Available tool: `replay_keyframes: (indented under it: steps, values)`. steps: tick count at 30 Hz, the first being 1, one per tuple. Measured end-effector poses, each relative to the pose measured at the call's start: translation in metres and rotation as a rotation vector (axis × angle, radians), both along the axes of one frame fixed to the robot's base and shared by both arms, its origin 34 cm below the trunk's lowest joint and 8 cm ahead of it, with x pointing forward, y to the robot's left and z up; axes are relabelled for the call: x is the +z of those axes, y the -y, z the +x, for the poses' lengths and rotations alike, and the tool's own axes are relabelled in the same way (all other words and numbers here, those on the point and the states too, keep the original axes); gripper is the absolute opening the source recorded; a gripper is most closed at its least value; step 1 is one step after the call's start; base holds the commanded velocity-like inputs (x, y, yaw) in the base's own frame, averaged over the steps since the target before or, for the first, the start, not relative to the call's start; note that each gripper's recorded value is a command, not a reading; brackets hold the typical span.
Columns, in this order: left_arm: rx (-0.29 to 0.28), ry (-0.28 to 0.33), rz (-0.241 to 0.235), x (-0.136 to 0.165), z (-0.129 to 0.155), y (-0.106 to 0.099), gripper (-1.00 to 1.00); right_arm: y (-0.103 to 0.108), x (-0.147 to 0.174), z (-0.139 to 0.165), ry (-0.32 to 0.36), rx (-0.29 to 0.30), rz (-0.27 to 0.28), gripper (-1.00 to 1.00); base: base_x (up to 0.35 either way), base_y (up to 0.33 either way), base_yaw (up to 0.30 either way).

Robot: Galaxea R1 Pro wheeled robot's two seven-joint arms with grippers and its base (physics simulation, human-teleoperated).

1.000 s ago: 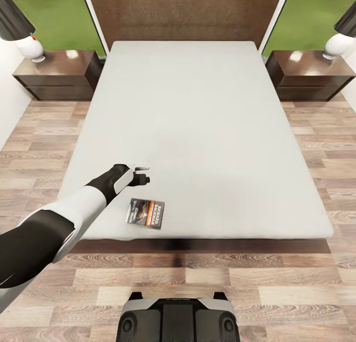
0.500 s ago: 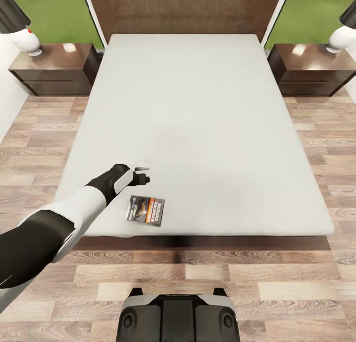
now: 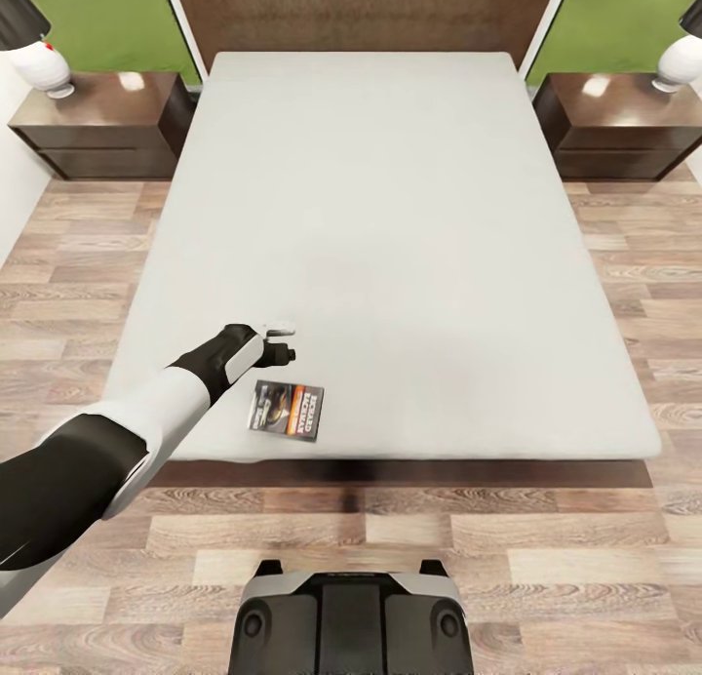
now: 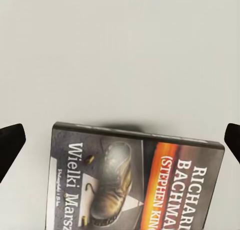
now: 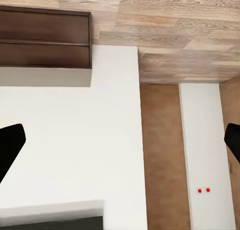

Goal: In the bedroom, move the book from the bed onto either nightstand, and place the two sandals side by side next to the bed.

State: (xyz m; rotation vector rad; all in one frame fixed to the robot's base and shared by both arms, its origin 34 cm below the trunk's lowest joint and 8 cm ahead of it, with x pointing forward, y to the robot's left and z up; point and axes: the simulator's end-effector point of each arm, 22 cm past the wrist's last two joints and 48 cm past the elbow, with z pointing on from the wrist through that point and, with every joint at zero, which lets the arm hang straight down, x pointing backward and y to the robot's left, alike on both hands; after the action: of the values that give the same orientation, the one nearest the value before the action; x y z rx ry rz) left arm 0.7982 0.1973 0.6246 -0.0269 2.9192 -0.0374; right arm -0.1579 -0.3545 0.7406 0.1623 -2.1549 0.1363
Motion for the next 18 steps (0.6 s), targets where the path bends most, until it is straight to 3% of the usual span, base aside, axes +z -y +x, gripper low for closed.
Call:
replay_keyframes:
  steps: [18]
  values:
    - [-0.027,-0.008,0.018,-0.02,-0.008,0.0,1.0,0.0,0.008,-0.008,-0.029,0.0,0.0,1.0,0.0,0.0,0.0]
